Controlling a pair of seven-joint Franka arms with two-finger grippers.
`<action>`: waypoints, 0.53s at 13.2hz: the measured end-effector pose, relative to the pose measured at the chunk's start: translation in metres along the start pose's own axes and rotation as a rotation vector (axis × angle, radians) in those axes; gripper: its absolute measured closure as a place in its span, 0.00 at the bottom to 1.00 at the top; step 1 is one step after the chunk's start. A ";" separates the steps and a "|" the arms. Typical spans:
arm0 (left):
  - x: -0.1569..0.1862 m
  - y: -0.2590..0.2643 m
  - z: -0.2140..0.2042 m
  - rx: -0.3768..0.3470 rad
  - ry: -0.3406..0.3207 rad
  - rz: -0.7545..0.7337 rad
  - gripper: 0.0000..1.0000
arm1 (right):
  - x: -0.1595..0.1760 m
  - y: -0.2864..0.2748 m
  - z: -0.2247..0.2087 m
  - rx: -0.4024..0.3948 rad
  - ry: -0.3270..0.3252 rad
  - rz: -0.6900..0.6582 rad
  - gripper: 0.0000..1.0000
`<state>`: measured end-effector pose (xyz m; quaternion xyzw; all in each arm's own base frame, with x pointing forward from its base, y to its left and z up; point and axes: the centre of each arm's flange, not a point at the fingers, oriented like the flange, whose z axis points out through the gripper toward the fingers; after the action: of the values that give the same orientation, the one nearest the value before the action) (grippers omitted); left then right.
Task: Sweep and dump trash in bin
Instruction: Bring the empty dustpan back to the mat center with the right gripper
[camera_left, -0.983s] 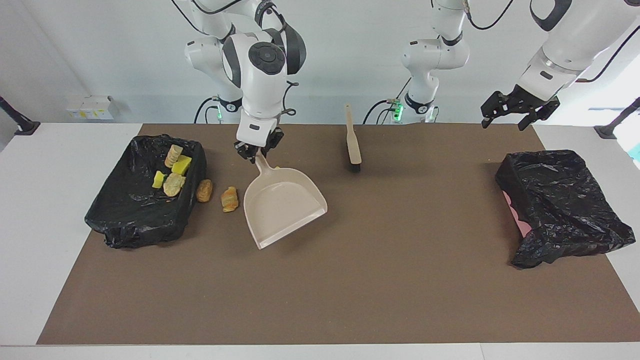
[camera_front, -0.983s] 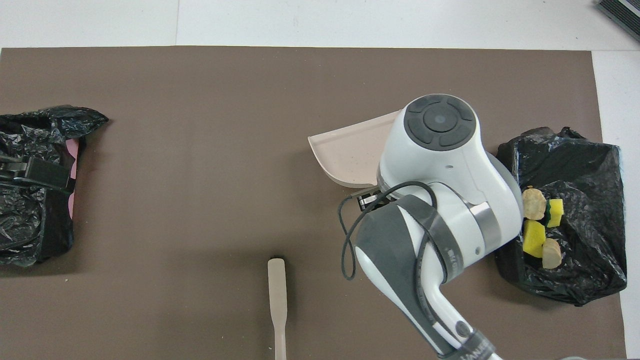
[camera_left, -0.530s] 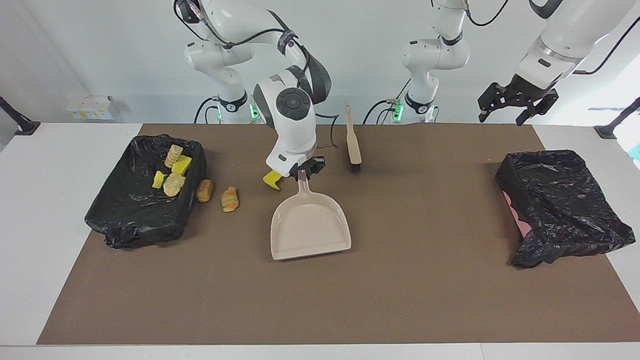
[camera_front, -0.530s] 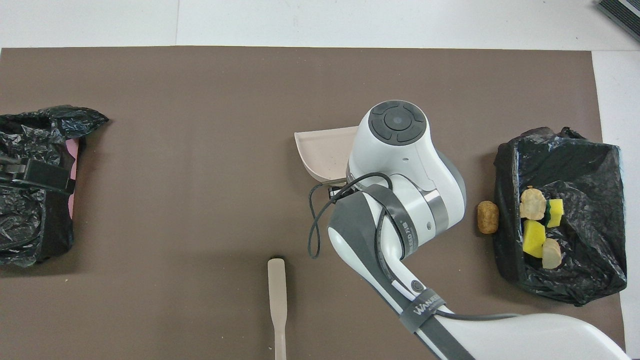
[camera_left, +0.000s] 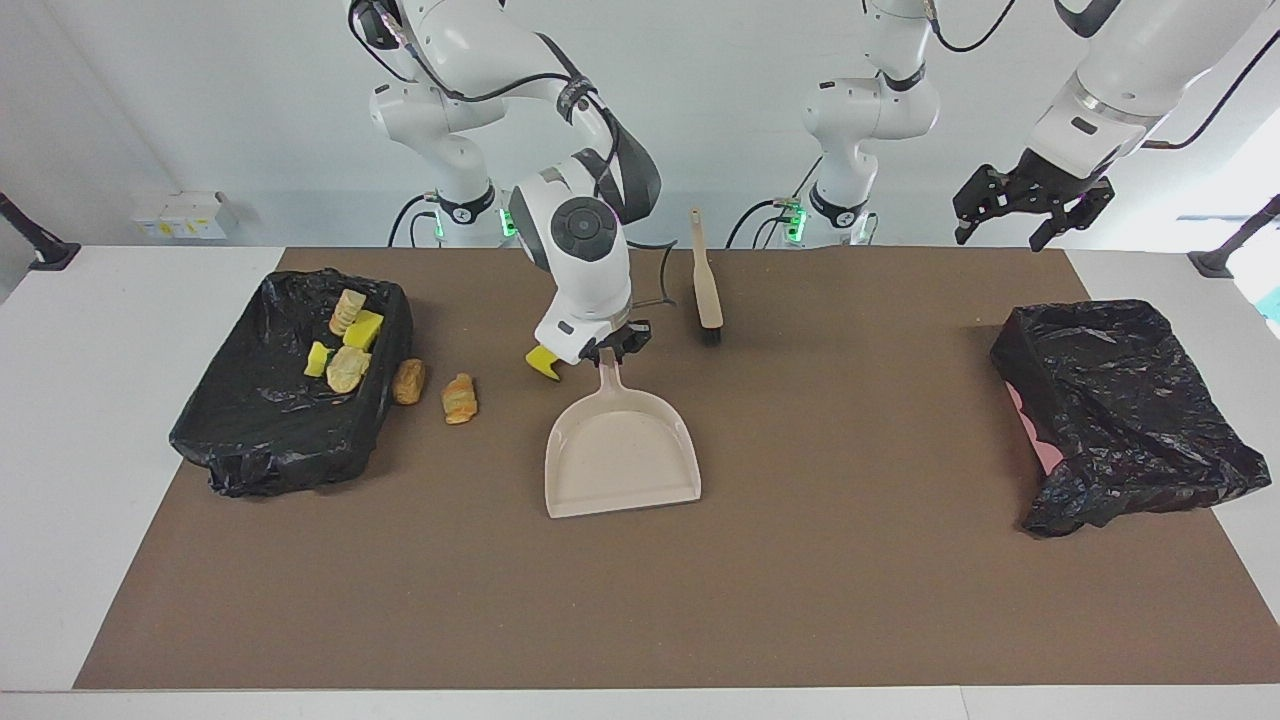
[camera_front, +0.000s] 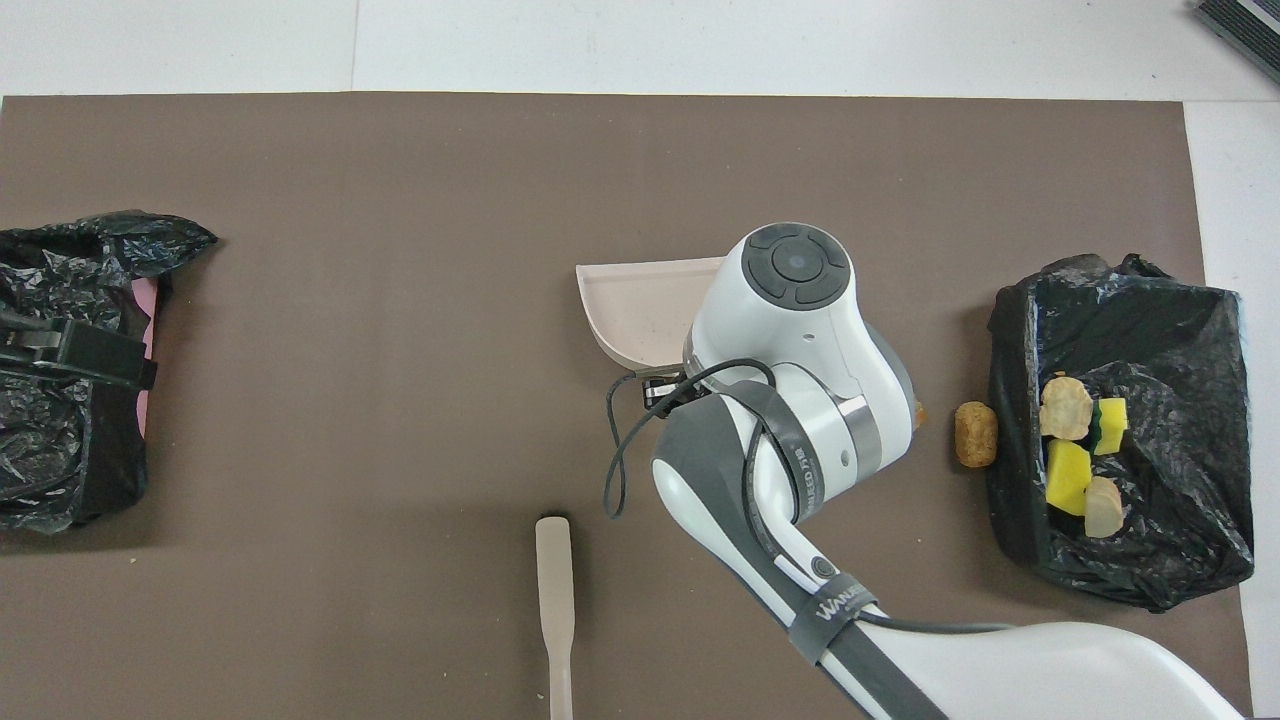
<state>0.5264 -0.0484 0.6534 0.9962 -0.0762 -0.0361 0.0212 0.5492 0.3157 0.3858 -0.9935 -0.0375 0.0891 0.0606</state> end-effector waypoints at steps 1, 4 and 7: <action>0.000 0.003 0.000 0.001 0.000 0.005 0.00 | -0.001 -0.006 0.001 0.010 0.005 -0.006 0.67; 0.001 0.010 0.002 0.002 -0.003 0.019 0.00 | -0.016 -0.054 0.010 0.002 -0.016 -0.048 0.67; 0.005 0.017 0.009 0.003 -0.009 0.034 0.00 | -0.024 -0.103 0.023 -0.052 -0.023 0.029 0.67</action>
<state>0.5284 -0.0666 0.6448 0.9946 -0.0932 -0.0402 0.0200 0.5150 0.4187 0.3808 -0.9941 -0.0262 0.1004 0.0332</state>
